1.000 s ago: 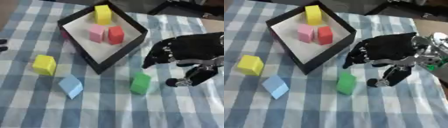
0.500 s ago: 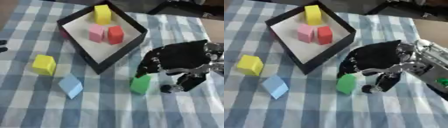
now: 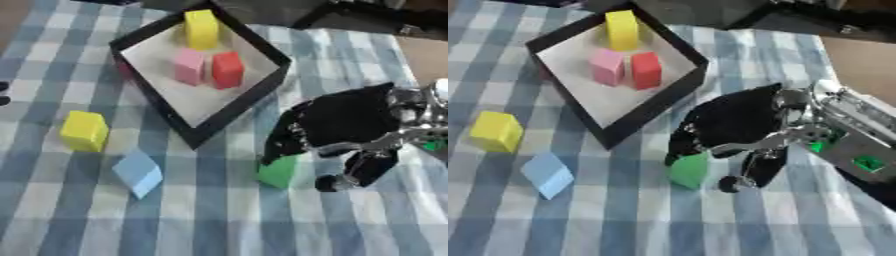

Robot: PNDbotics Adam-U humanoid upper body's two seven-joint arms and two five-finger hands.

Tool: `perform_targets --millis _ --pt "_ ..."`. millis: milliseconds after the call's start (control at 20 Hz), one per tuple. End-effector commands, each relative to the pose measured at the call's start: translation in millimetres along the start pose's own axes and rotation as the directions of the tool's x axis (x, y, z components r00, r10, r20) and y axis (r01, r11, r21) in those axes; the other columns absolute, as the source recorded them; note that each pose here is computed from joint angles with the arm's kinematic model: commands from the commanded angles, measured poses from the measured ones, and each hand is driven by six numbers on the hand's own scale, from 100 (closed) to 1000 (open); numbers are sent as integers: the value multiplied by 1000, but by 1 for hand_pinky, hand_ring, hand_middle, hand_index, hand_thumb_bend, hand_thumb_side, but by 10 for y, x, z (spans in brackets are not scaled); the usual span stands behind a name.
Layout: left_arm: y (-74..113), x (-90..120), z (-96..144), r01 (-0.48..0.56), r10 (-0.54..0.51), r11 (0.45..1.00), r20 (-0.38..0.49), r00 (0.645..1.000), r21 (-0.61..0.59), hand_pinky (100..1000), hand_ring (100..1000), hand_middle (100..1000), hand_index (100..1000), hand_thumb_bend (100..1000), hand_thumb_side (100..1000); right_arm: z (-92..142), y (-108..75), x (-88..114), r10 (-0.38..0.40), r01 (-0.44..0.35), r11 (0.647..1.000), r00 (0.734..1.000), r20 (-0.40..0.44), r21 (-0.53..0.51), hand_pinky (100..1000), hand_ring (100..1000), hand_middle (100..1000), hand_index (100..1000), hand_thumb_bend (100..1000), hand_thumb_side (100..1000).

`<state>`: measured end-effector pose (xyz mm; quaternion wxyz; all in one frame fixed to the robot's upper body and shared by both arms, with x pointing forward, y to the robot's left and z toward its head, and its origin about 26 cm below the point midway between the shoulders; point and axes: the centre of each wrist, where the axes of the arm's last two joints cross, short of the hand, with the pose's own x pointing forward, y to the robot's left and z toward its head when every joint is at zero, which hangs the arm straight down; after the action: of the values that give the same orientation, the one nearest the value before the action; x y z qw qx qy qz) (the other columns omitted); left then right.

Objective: Pick up objects on the table and place them in the box.

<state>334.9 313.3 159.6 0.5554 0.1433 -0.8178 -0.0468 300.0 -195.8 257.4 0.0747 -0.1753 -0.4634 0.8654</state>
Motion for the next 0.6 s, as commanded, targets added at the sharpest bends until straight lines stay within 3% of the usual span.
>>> perform_targets --millis 50,250,600 --pt "45 60 -19 18 -18 1000 20 1000 2 749 755 831 841 354 757 91 -125 -11 34 -35 999 999 -25 -41 891 858 822 900 370 100" --pt "47 52 -12 19 -19 1000 17 1000 2 749 756 831 841 354 758 157 -217 -47 67 -73 992 996 -52 -106 895 863 831 901 391 100" --pt "44 60 -15 16 -16 1000 20 1000 3 750 754 832 841 353 758 95 -197 -17 74 -79 994 994 -76 -74 902 875 852 915 414 100"
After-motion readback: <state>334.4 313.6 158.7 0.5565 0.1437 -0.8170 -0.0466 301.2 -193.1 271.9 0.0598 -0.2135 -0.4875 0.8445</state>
